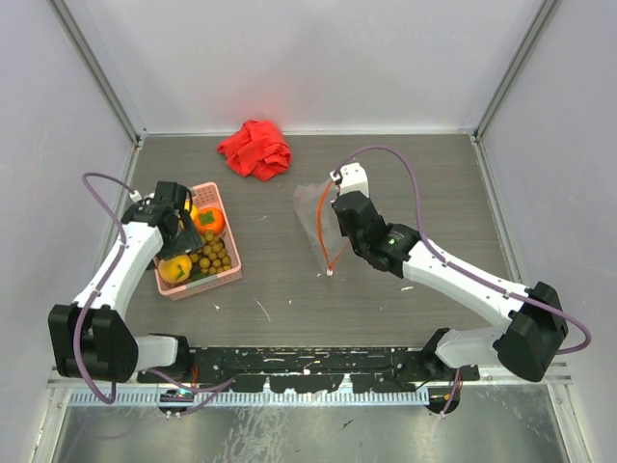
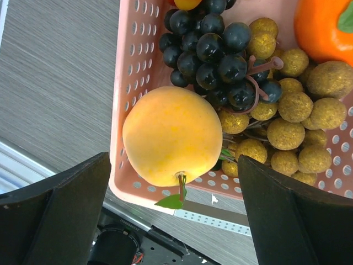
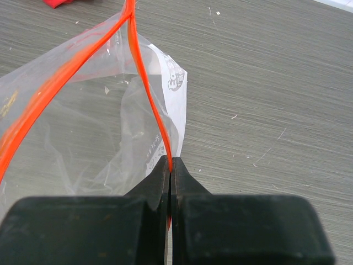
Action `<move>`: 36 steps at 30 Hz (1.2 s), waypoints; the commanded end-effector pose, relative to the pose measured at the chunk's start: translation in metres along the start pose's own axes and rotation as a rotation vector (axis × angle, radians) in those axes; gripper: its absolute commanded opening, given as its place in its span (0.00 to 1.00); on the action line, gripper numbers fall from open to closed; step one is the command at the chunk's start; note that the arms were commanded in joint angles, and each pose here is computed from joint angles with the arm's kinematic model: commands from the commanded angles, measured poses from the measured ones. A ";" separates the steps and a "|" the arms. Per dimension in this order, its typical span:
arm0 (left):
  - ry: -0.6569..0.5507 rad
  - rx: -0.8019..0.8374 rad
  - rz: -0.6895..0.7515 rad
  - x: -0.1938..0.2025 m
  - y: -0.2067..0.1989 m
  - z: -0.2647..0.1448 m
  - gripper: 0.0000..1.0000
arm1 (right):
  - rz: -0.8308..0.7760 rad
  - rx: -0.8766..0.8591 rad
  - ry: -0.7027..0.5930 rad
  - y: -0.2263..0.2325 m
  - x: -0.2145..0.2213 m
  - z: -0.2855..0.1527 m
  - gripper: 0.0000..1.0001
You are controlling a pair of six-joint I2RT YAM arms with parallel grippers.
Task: Place the food in the zip-top bag and seal the zipper
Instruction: Pick up the fake fruit from the bin.
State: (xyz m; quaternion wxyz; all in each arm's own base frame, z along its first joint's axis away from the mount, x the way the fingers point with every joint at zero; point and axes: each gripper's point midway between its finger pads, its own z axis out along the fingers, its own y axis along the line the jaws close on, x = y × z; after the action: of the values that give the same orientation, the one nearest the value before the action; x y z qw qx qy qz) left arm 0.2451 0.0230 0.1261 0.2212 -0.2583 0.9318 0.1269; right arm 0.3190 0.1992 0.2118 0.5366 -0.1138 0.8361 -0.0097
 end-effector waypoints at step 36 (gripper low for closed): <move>-0.017 0.094 0.000 -0.004 -0.011 0.001 0.48 | 0.026 -0.027 -0.033 0.006 -0.014 -0.002 0.00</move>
State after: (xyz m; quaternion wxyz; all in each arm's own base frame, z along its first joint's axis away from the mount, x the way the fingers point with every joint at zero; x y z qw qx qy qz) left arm 0.2466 0.0206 0.0986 0.1864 -0.2451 0.9444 0.1158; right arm 0.3189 0.2019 0.1985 0.5280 -0.1227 0.8402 -0.0103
